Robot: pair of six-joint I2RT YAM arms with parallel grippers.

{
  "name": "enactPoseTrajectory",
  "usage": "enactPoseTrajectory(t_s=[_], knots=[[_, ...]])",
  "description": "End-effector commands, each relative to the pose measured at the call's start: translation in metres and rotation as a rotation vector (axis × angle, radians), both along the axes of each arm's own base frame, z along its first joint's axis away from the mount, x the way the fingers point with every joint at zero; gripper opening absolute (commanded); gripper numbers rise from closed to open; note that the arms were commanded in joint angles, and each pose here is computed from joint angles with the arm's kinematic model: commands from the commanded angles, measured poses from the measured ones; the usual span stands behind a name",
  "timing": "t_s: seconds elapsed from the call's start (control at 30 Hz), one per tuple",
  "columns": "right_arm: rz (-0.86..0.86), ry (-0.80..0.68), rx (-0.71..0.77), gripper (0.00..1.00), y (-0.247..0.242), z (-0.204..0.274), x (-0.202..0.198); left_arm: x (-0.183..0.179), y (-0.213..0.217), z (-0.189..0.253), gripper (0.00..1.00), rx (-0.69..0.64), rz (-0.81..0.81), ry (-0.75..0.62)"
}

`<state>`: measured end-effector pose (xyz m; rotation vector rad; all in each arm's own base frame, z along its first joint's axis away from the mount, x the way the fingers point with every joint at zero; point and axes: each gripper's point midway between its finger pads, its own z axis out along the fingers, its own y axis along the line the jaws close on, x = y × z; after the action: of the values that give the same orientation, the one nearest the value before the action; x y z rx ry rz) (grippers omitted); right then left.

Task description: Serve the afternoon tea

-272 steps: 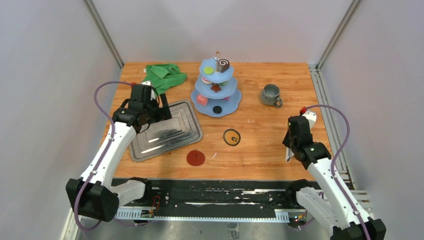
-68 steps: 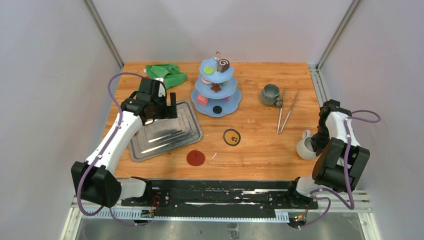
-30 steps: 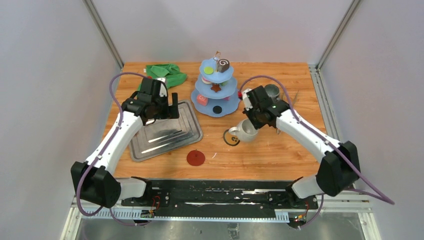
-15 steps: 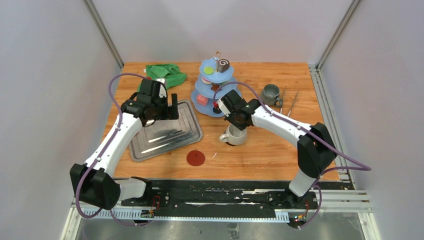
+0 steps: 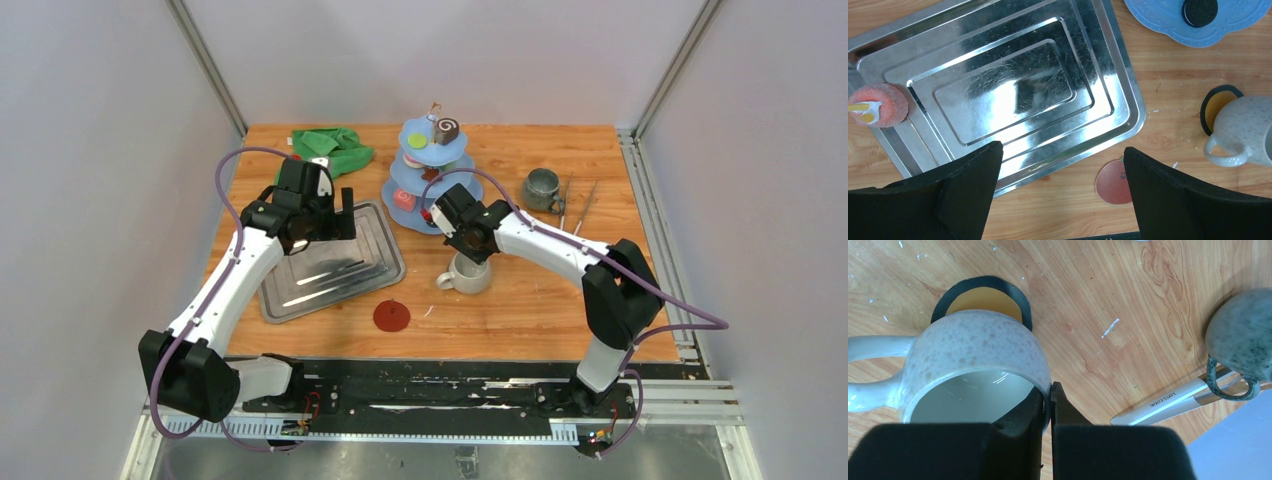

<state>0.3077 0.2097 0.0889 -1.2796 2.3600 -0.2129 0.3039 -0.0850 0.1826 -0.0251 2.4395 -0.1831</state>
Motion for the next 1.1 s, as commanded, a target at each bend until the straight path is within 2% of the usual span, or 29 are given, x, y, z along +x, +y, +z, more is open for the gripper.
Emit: enactPoseTrajectory(t_s=[0.0,0.53,0.67,0.93,1.07], knots=[[0.012,-0.053,0.048,0.01,0.017,0.013,0.012,-0.001,0.0,0.003,0.96,0.008,-0.009,-0.021],[-0.033,-0.054,0.038,0.01,0.017,0.003,0.017,-0.004,0.003,0.001,0.96,0.018,-0.007,-0.017],[-0.068,-0.063,0.042,0.1,0.016,0.007,0.017,-0.004,0.003,0.002,0.96,0.021,-0.005,-0.021],[-0.115,-0.127,0.054,0.39,0.011,0.026,0.024,-0.003,0.002,0.002,0.96,0.019,-0.007,-0.019],[-0.14,-0.186,0.063,0.4,0.003,0.046,0.028,-0.002,0.002,0.003,0.96,0.018,-0.008,-0.022]])
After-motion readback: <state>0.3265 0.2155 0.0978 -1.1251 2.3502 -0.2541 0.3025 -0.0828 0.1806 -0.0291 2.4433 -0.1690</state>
